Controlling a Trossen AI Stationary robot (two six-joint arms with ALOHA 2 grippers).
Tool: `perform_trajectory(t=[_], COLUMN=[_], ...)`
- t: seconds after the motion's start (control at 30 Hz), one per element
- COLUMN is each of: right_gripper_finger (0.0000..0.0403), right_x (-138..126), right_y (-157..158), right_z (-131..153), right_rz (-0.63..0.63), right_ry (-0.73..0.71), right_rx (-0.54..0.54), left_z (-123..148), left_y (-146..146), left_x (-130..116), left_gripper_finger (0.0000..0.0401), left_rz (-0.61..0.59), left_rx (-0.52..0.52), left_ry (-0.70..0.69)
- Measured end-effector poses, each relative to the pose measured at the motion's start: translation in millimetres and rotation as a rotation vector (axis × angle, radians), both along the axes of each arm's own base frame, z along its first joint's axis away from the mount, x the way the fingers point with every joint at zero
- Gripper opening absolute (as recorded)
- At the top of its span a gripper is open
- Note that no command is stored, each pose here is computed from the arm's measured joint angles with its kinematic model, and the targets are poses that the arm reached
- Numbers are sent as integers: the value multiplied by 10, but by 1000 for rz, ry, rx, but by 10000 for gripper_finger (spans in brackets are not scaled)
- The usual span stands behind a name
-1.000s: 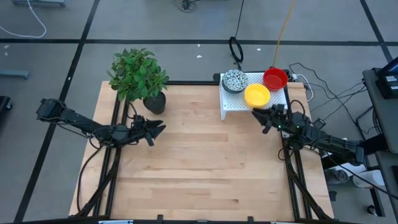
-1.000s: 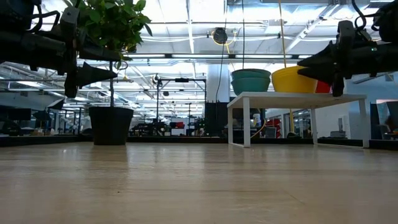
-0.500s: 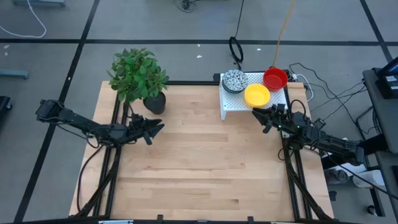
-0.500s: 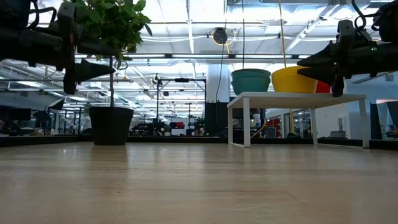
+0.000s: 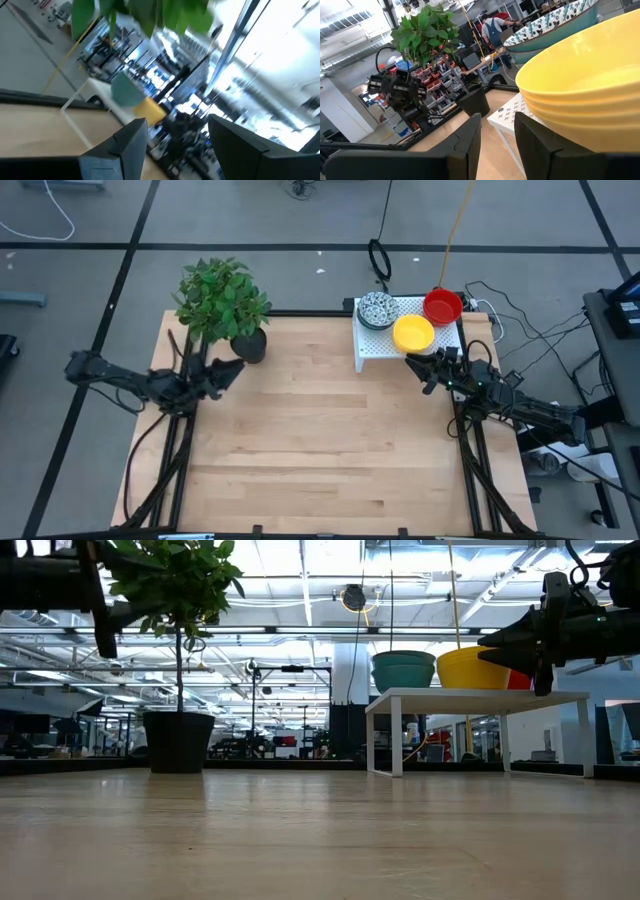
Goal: Pick & Place Mini bowls
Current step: Return to Home Position
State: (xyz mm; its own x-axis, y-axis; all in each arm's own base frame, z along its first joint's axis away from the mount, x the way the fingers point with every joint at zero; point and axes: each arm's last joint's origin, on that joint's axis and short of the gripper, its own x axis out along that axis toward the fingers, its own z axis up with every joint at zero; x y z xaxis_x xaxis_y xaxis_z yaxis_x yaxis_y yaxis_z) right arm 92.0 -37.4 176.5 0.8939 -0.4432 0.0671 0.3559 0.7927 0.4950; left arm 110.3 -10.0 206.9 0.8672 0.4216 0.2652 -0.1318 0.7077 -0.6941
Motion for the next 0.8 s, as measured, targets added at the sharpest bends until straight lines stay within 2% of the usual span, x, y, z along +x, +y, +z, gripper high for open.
perform_trajectory(t=[0.5,0.8], right_gripper_finger=[105,105], right_x=[-2,-35], right_y=[1,13], right_z=[2,41], right_rz=[0,1], right_ry=[-3,-49], right_rx=[-1,-18], left_z=[217,249], left_y=[86,106], left_x=[-331,-405], left_gripper_finger=[214,214], left_rz=[0,0], left_rx=[-75,-92], left_ry=[-289,-349])
